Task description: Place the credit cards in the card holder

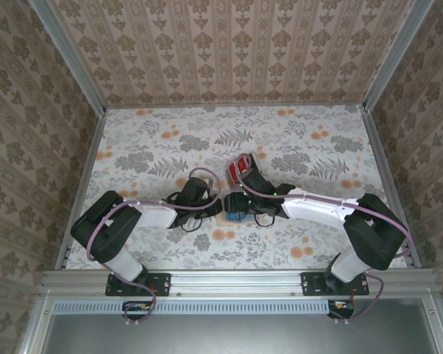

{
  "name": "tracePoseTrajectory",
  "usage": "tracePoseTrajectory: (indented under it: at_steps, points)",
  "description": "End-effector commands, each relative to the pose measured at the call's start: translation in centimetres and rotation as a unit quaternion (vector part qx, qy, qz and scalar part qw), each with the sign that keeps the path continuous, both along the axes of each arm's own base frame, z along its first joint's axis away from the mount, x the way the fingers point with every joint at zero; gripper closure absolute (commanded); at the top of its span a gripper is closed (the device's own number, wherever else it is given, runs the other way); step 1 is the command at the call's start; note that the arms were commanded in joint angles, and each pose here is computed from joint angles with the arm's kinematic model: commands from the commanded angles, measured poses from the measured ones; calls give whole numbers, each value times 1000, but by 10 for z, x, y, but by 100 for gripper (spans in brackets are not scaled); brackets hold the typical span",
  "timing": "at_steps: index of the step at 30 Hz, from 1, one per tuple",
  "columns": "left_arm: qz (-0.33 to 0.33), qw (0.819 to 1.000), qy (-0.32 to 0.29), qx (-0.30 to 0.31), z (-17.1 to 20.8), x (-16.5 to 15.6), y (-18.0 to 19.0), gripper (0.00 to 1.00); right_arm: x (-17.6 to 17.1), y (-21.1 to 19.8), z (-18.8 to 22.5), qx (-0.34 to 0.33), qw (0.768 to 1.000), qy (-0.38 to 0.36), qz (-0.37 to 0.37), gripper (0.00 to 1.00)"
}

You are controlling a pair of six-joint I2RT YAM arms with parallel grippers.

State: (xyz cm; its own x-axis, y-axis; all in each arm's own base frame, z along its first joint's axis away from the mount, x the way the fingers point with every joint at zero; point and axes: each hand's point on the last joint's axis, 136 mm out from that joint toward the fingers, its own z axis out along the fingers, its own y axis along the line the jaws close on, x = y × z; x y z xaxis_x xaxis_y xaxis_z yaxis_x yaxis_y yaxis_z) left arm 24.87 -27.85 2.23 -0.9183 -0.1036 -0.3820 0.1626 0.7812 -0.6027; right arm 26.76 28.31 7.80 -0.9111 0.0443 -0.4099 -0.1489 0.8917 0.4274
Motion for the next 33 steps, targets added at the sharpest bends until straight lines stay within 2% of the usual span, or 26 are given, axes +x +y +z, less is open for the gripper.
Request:
tracePoseTrajectory:
  at_steps: [1,4,10,14,19,23,31,33]
  points:
    - [-11,999,25,20,-13,-16,5,100,3,15,9,18,1000,-7,18,26]
    - [-8,999,21,24,-12,-16,8,97,4,15,10,21,1000,-10,16,26]
    - [-6,999,14,42,-1,-16,22,72,6,4,-2,-14,1000,-8,6,26]
    - [12,997,-5,70,13,-13,44,66,5,-4,-16,-28,1000,2,-3,26]
    - [36,995,-22,87,26,-13,68,64,3,-18,-27,-33,999,13,-20,26]
    - [34,996,-25,77,30,-11,65,64,3,-33,-30,-43,998,14,-32,26]
    - [13,998,-6,62,22,-5,46,65,0,-95,-11,-168,983,-27,-61,26]
    - [7,998,-1,60,20,-3,42,65,-1,-102,0,-176,982,-38,-61,26]
